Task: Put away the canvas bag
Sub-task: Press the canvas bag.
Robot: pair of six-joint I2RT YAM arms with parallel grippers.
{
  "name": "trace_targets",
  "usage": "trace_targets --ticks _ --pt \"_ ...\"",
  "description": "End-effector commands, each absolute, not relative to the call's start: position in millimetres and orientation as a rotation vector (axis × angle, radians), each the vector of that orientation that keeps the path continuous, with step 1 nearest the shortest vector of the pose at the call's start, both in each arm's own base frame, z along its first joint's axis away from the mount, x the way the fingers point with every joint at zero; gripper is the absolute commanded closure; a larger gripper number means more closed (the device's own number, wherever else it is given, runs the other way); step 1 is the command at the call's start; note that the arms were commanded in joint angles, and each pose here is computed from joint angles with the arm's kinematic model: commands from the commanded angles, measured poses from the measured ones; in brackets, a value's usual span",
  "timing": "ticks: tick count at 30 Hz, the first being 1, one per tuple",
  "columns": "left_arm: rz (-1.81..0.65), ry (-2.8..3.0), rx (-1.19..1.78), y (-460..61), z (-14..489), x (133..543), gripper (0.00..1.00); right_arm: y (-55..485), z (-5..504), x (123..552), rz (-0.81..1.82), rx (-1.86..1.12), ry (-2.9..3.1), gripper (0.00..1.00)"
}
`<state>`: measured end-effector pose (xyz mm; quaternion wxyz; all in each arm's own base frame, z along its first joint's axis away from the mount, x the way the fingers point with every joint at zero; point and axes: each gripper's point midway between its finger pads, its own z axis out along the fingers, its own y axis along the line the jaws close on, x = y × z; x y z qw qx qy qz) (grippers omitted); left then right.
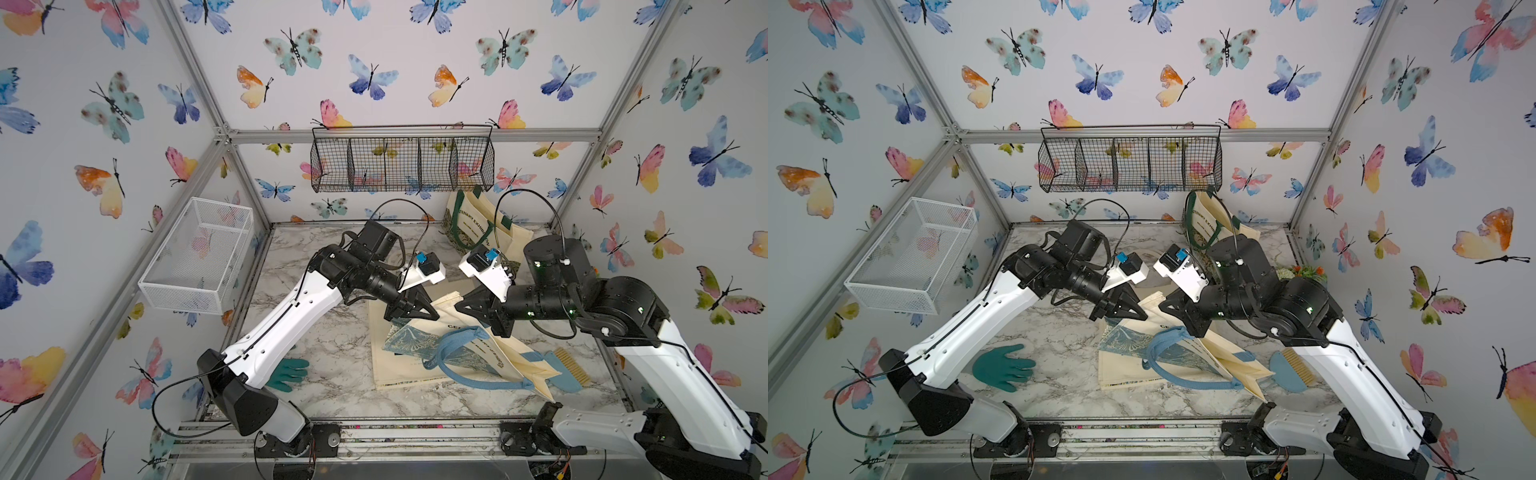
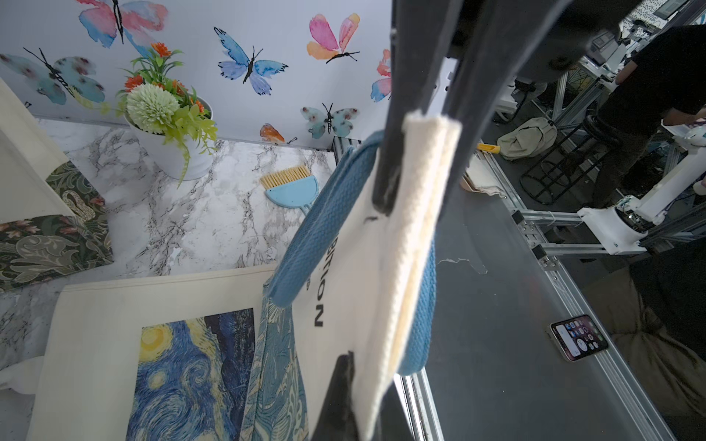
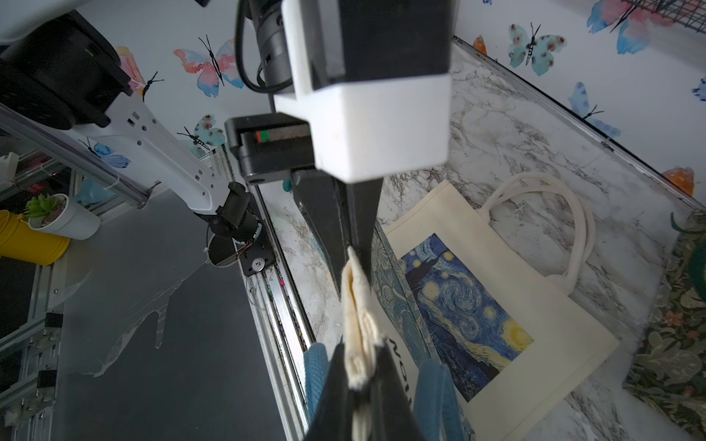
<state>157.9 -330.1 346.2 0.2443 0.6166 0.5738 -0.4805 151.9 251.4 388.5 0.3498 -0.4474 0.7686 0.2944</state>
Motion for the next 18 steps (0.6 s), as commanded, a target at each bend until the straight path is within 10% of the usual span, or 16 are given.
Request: trace_targets --ticks 1,11,18 --pt "-1.398 1.475 1.691 -330.2 366.3 142.9 1.0 258.3 372.4 153.3 0.771 -1.197 2.039 0.96" --pt "-1.427 1.419 1.682 -332.6 382.3 141.4 1.0 262.2 352.7 141.0 0.823 -1.293 2.072 0.67" --pt "-1.462 1.401 1.671 -334.6 385.6 140.7 0.98 257.8 366.6 150.1 0.777 -1.219 2.037 0.98"
